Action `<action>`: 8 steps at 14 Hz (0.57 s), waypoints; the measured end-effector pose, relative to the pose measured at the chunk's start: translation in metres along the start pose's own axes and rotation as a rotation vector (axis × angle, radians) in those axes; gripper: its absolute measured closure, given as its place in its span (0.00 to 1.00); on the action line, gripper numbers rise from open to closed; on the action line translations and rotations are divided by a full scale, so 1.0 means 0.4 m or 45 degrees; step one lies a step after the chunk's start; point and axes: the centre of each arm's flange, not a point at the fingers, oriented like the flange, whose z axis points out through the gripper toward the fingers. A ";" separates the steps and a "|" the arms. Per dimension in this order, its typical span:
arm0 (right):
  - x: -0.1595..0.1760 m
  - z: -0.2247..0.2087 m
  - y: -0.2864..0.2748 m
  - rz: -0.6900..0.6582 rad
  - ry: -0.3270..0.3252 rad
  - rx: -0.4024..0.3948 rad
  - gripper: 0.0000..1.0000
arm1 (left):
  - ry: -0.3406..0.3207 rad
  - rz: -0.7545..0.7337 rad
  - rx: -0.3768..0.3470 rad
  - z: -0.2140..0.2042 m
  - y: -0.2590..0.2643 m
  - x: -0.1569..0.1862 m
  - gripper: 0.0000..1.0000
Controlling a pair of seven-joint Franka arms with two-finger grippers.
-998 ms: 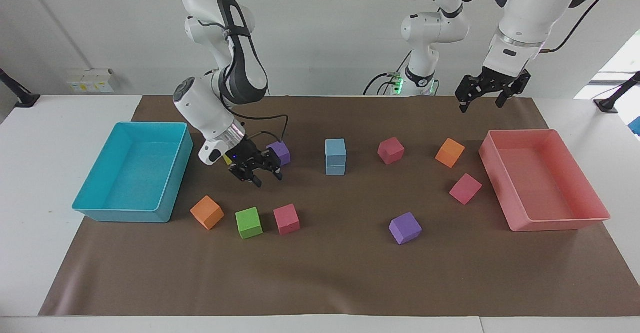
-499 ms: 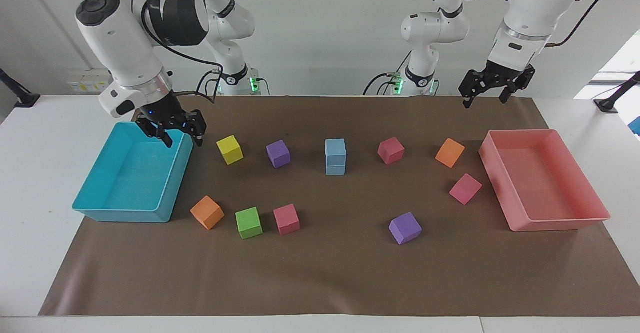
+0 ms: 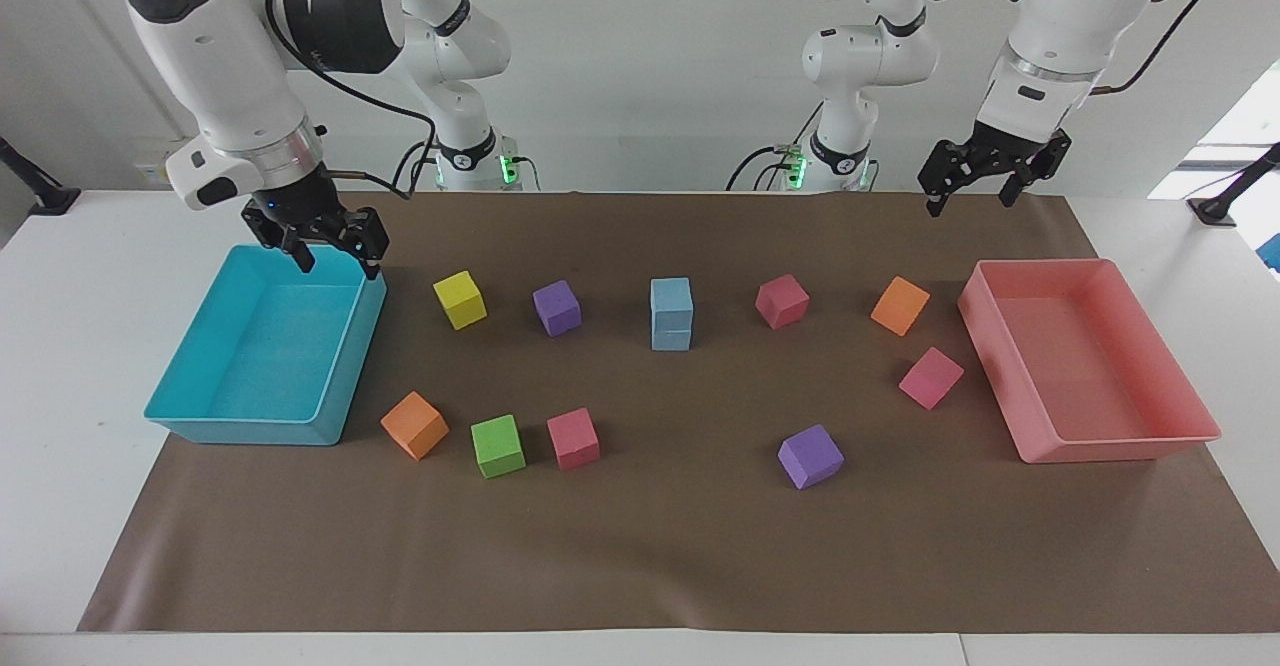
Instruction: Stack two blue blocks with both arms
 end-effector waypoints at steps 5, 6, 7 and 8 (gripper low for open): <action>-0.012 -0.007 0.032 0.024 -0.013 0.035 0.00 | -0.001 -0.005 0.000 0.000 -0.006 0.001 0.00; -0.011 -0.005 0.029 0.009 -0.013 0.035 0.00 | -0.002 -0.009 0.000 0.001 -0.009 0.002 0.00; -0.010 -0.003 0.025 -0.009 -0.013 0.035 0.00 | -0.002 -0.012 0.000 0.001 -0.013 0.003 0.00; -0.009 -0.001 0.021 -0.018 -0.013 0.035 0.00 | -0.002 -0.014 0.000 0.001 -0.015 0.003 0.00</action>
